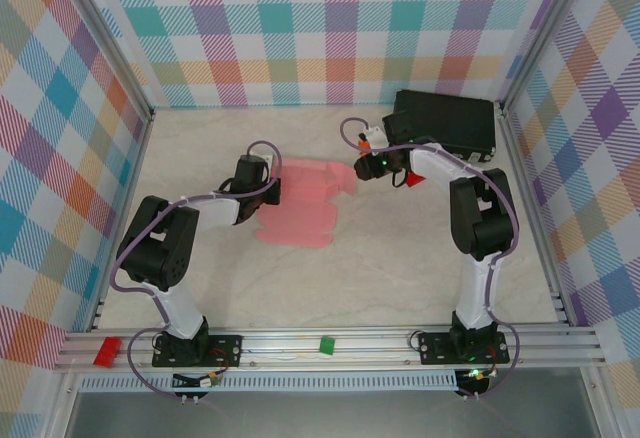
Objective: Fold the paper box
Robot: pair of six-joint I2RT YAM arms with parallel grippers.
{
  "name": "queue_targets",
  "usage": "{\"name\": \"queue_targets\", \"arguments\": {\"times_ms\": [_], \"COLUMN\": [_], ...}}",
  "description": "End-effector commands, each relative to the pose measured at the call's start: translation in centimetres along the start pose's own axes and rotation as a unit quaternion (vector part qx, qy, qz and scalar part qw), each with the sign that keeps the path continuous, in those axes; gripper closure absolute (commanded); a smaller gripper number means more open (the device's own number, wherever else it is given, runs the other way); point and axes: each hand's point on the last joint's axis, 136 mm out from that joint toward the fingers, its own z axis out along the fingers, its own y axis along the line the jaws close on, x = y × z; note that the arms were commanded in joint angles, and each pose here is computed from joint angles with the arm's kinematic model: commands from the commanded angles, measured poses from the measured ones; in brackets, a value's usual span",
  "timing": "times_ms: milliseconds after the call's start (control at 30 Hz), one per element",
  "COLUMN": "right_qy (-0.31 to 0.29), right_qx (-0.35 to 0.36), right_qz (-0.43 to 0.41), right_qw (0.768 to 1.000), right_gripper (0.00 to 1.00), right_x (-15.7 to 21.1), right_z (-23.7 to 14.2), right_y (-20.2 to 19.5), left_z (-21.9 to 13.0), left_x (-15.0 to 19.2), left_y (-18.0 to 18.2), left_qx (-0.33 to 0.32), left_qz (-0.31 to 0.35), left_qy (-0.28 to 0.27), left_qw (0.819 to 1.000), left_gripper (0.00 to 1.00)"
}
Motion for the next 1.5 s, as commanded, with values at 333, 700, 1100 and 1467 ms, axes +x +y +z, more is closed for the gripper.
{"name": "queue_targets", "arguments": {"times_ms": [333, 700, 1100, 1467], "right_qy": [0.027, 0.023, -0.009, -0.024], "right_qx": [-0.084, -0.123, -0.148, -0.189], "right_qz": [-0.023, -0.053, -0.089, -0.115], "right_qw": [0.996, 0.991, 0.985, 0.975], "right_gripper": [0.52, 0.52, 0.55, 0.59], "right_x": [1.0, 1.1, 0.3, 0.2], "right_z": [1.5, 2.0, 2.3, 2.0], "right_y": [5.2, 8.0, 9.9, 11.7], "left_z": [-0.3, -0.1, -0.2, -0.2], "left_x": [-0.4, 0.2, 0.3, 0.5], "left_y": [-0.5, -1.3, -1.6, -1.4], "left_qx": [-0.002, 0.0, 0.005, 0.001], "left_qz": [-0.012, -0.006, -0.005, -0.006], "left_qy": [-0.01, -0.005, -0.002, 0.001], "left_qw": [1.0, 1.0, 1.0, 1.0], "left_gripper": [1.0, 1.0, 1.0, 1.0]}}
